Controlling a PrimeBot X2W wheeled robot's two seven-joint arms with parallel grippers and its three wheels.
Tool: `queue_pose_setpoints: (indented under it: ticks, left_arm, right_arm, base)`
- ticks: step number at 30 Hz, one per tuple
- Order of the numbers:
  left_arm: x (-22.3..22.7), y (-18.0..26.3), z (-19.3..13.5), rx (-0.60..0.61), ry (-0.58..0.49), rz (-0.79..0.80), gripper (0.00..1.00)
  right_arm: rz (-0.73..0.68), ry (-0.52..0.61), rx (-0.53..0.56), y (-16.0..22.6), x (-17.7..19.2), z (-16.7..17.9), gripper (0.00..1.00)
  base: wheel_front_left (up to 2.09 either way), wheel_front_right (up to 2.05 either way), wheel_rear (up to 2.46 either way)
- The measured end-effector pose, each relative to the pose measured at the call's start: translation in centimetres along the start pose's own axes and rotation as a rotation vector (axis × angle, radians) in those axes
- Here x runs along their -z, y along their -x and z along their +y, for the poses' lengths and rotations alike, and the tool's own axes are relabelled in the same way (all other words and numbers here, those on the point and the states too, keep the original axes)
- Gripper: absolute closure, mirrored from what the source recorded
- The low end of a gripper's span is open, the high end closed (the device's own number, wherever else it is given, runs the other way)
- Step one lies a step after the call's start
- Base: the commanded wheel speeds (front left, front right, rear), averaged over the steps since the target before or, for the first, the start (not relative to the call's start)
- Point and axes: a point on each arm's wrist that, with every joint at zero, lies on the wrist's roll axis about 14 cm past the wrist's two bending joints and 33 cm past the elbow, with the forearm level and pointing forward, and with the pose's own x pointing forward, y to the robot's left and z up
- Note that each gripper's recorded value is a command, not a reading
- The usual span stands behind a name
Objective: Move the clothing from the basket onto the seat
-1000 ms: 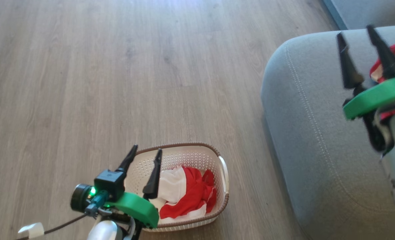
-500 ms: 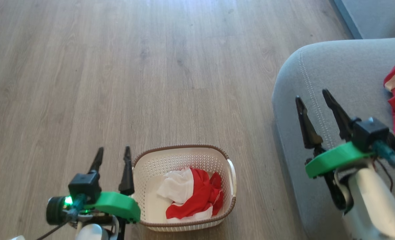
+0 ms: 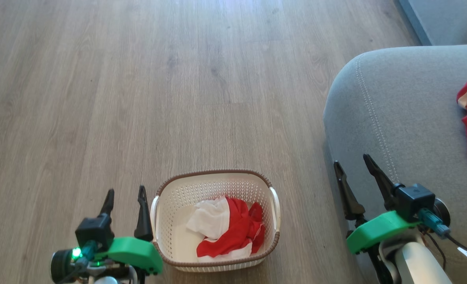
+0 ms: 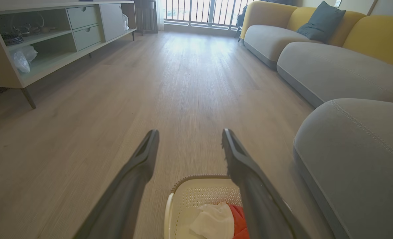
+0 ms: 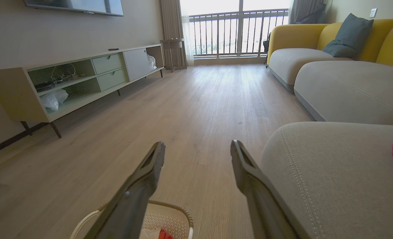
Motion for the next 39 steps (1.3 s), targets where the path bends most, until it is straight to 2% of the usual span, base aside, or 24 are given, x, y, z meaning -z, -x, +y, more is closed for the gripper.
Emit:
queue_pose_setpoints:
  ticks: [8, 39]
  left_arm:
    - [2.2, 0.5, -0.4, 0.016, -0.011, 0.068, 0.0]
    - [3.0, 0.6, -1.1, 0.042, -0.011, 0.094, 0.0]
  right_arm:
    - [0.04, -0.023, 0.037, 0.7, 1.4, -0.7, 0.0]
    - [0.068, -0.021, 0.046, 0.9, 2.4, -0.8, 0.0]
  base:
    - [0.0, 0.0, 0.0]
    - [0.0, 0.0, 0.0]
